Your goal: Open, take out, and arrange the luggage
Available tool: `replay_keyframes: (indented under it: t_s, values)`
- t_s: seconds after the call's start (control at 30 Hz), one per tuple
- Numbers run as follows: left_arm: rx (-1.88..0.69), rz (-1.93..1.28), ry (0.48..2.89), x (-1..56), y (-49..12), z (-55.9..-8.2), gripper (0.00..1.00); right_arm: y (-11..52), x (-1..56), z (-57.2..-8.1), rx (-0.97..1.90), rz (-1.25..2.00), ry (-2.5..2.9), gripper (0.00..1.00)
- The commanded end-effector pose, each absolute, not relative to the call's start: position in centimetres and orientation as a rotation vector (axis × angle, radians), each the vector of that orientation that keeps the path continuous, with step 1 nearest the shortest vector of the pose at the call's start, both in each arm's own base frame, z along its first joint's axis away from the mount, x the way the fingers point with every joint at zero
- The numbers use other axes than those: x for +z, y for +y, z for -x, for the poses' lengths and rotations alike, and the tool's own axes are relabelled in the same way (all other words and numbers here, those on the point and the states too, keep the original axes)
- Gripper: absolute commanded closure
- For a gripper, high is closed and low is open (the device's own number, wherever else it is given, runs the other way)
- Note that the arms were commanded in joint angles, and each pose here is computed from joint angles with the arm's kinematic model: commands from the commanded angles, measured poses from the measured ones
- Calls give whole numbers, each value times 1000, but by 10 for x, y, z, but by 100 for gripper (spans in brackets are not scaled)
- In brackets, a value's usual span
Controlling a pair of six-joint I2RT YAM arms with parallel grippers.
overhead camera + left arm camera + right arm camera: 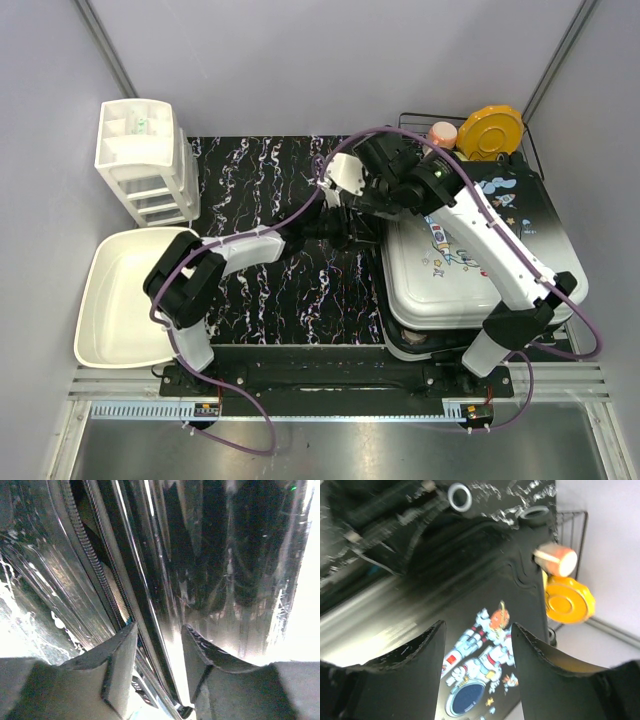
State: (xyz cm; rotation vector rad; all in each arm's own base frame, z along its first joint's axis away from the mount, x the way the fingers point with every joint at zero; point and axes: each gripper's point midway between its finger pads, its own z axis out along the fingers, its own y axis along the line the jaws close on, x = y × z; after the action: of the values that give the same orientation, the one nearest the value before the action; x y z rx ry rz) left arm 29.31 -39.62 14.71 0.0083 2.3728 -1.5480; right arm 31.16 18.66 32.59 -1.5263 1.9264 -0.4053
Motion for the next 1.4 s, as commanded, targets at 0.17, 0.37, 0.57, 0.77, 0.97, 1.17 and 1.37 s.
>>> replay_keyframes:
  t_s: [0.17, 0.37, 0.57, 0.77, 0.97, 1.17, 1.37]
  values:
    - [-1258, 67, 2358, 154, -347, -312, 41, 200, 260, -236, -115, 1873, 2088, 41]
    - [-1287, 16, 2383, 140, -364, -313, 34, 182, 225, -237, -264, 2017, 2084, 46]
    - [-1267, 18, 2398, 130, -376, -319, 29, 159, 224, -245, -453, 2043, 2082, 48]
    - [-1129, 98, 2482, 98, -370, -328, 31, 153, 234, -247, -498, 2006, 2095, 50]
    - [-1220, 3, 2461, 107, -404, -325, 27, 151, 244, -247, -505, 1979, 2092, 50]
    - [-1388, -36, 2345, 149, -426, -325, 21, 159, 258, -249, -457, 1905, 2083, 43]
    - [-1462, -99, 2236, 209, -428, -312, 19, 185, 292, -251, -270, 1746, 1990, 26]
